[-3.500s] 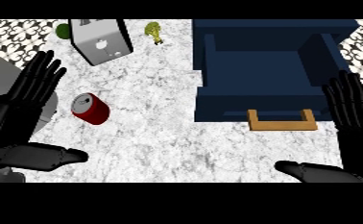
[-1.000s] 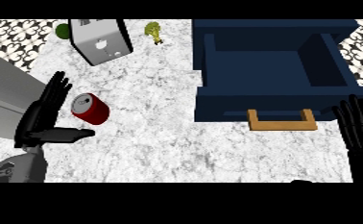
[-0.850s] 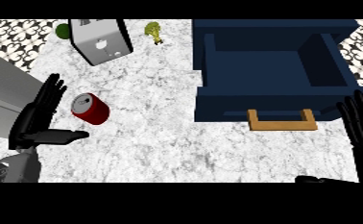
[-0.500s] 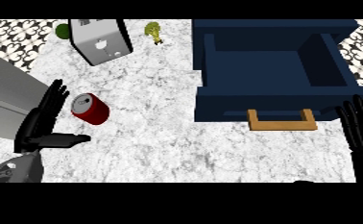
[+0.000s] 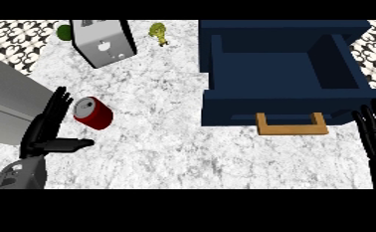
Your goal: Pick up the can, place it into the drawer and close the drawer
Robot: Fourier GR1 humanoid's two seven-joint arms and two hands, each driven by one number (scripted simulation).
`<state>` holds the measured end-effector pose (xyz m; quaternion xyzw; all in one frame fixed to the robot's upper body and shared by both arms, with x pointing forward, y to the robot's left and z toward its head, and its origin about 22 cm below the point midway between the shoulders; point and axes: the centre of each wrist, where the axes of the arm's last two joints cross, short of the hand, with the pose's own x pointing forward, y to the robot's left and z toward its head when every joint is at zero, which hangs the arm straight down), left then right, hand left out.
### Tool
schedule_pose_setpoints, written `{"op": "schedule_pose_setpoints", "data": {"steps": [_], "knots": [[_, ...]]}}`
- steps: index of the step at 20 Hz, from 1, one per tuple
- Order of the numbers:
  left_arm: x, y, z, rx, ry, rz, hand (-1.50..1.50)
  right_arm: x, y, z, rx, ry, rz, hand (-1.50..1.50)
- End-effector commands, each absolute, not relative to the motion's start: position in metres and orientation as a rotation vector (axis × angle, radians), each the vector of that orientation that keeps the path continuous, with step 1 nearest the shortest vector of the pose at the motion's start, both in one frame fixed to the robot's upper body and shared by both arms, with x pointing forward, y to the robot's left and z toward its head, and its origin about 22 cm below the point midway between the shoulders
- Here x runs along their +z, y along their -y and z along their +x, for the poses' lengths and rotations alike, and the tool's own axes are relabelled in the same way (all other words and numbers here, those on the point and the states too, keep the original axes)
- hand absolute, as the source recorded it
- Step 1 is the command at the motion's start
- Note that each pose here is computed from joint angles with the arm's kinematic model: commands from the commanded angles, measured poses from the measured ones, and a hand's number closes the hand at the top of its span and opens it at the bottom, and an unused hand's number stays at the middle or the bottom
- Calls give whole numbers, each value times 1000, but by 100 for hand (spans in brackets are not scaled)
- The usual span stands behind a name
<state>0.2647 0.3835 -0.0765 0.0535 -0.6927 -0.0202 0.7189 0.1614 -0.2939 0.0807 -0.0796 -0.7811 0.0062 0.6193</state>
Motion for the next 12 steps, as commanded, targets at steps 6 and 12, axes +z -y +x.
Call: {"op": "schedule_pose_setpoints", "data": {"steps": [6, 12], "knots": [[-87, -386, 279, -33, 1529, 105, -150, 85, 299, 153, 16, 1815, -167, -150], [-80, -393, 280, -48, 1534, 113, -150, 77, 285, 142, 6, 1794, -163, -150]]}}
